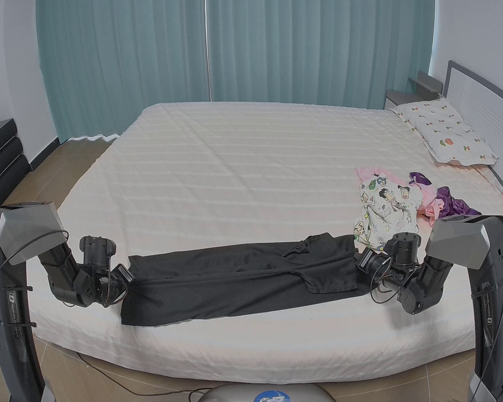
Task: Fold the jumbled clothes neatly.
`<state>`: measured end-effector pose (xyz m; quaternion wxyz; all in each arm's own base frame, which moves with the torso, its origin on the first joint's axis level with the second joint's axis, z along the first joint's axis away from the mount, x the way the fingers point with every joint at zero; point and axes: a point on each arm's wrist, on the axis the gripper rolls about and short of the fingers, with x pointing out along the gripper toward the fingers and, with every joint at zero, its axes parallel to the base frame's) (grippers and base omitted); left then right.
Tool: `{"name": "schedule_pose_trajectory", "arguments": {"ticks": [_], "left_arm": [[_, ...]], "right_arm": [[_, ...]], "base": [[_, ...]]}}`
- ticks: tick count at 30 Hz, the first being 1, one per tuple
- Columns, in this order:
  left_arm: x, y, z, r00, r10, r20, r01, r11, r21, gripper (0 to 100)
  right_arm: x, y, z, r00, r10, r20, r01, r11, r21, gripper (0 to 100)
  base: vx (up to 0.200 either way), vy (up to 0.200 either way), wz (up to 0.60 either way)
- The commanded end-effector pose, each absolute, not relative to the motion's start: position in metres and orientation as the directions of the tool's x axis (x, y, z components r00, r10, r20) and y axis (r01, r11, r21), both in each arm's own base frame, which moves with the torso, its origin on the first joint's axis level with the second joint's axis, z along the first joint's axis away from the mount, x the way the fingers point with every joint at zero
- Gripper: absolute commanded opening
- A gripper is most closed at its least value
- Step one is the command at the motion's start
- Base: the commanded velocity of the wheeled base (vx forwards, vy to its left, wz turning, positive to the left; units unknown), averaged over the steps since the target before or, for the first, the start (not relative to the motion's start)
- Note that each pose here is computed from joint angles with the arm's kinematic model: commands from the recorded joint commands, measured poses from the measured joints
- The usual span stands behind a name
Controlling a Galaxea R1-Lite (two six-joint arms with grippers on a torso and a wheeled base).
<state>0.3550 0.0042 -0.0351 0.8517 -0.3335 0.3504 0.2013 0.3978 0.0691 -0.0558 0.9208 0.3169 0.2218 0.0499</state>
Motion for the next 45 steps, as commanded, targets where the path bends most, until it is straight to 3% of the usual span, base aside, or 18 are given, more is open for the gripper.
{"name": "schedule_pose_trajectory", "arguments": {"ticks": [1,3,4,19,25,28,36,39,45], "left_arm": [[0.353,0.003,-0.039,0.663,0.108,-0.741,-0.58,0.7,-0.417,0],[0.353,0.002,-0.039,0.662,0.104,-0.742,-0.569,0.714,-0.408,0],[0.352,0.002,-0.04,0.659,0.105,-0.745,-0.561,0.728,-0.394,100],[0.353,0.005,-0.029,0.683,0.097,-0.724,-0.559,0.708,-0.431,100],[0.351,0.014,-0.006,0.727,-0.032,-0.686,-0.506,0.651,-0.567,100],[0.346,0.017,0.002,0.735,-0.112,-0.669,-0.47,0.628,-0.62,100],[0.343,0.02,0.001,0.741,-0.114,-0.662,-0.488,0.586,-0.647,100],[0.345,0.021,0.001,0.757,-0.116,-0.643,-0.487,0.555,-0.674,100],[0.343,0.019,0.0,0.753,-0.128,-0.645,-0.485,0.554,-0.676,100]], "right_arm": [[0.398,0.071,-0.06,0.888,0.237,-0.394,0.055,0.796,0.602,0],[0.397,0.072,-0.062,0.878,0.239,-0.415,0.065,0.799,0.598,0],[0.397,0.073,-0.062,0.876,0.243,-0.416,0.063,0.798,0.599,100],[0.399,0.063,-0.034,0.92,0.214,-0.327,0.039,0.783,0.621,100],[0.396,0.066,-0.004,0.942,0.195,-0.274,0.02,0.78,0.625,100],[0.39,0.09,-0.002,0.926,0.244,-0.287,-0.013,0.783,0.622,100],[0.41,0.152,0.009,0.872,0.355,-0.337,-0.066,0.767,0.638,100],[0.423,0.179,0.002,0.839,0.389,-0.38,-0.028,0.729,0.684,100],[0.446,0.195,-0.014,0.812,0.389,-0.436,0.018,0.729,0.684,100]], "base": [[0.0,0.0,0.0],[0.0,0.0,0.0],[0.0,0.0,0.0],[0.0,0.0,0.0],[0.0,0.0,0.0],[0.0,0.0,0.0],[0.0,0.0,0.0],[0.0,0.0,0.0],[0.1,0.0,0.0]]}}
